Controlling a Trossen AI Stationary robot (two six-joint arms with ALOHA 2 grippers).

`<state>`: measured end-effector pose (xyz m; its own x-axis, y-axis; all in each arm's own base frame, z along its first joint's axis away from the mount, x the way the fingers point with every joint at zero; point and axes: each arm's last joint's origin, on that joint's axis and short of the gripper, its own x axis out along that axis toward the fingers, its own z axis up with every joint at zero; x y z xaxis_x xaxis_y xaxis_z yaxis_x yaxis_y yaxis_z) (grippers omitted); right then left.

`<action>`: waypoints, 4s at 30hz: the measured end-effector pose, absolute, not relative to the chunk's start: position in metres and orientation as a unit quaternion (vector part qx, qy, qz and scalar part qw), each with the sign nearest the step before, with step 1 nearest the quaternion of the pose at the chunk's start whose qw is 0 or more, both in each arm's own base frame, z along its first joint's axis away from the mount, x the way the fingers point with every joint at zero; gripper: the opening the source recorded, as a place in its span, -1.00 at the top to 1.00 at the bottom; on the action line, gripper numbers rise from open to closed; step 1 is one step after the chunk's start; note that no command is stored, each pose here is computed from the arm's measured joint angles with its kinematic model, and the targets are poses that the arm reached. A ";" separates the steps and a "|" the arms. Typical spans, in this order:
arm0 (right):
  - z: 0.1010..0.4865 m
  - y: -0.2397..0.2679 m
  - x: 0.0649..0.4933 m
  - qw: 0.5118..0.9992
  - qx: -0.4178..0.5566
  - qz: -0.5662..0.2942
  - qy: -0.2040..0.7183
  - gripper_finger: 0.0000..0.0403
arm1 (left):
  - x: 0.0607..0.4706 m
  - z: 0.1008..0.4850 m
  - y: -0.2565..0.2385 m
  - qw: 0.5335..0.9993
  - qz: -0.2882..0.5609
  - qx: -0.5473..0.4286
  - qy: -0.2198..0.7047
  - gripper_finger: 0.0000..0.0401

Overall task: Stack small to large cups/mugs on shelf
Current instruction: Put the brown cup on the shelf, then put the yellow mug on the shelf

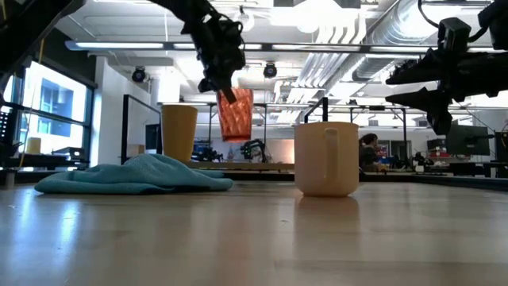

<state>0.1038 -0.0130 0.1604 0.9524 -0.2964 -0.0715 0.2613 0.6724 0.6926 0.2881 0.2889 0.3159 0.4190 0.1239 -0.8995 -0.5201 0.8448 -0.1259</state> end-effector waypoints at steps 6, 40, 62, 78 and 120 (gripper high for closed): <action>0.160 -0.013 0.104 0.914 0.375 -0.153 -0.024 0.30 | 0.288 0.305 0.291 0.817 0.197 -0.199 0.504 1.00; 0.161 -0.013 0.104 0.914 0.374 -0.156 -0.025 0.30 | 0.286 0.303 0.290 0.799 0.221 -0.208 0.519 1.00; 0.160 -0.013 0.104 0.914 0.375 -0.156 -0.025 0.30 | 0.287 0.287 0.291 0.792 0.222 -0.228 0.521 1.00; 0.161 -0.013 0.104 0.914 0.375 -0.154 -0.025 0.30 | 0.292 0.275 0.295 0.788 0.221 -0.223 0.529 1.00; 0.161 -0.013 0.104 0.909 0.385 -0.155 -0.027 0.30 | 0.281 0.305 0.285 0.807 0.225 -0.213 0.503 0.19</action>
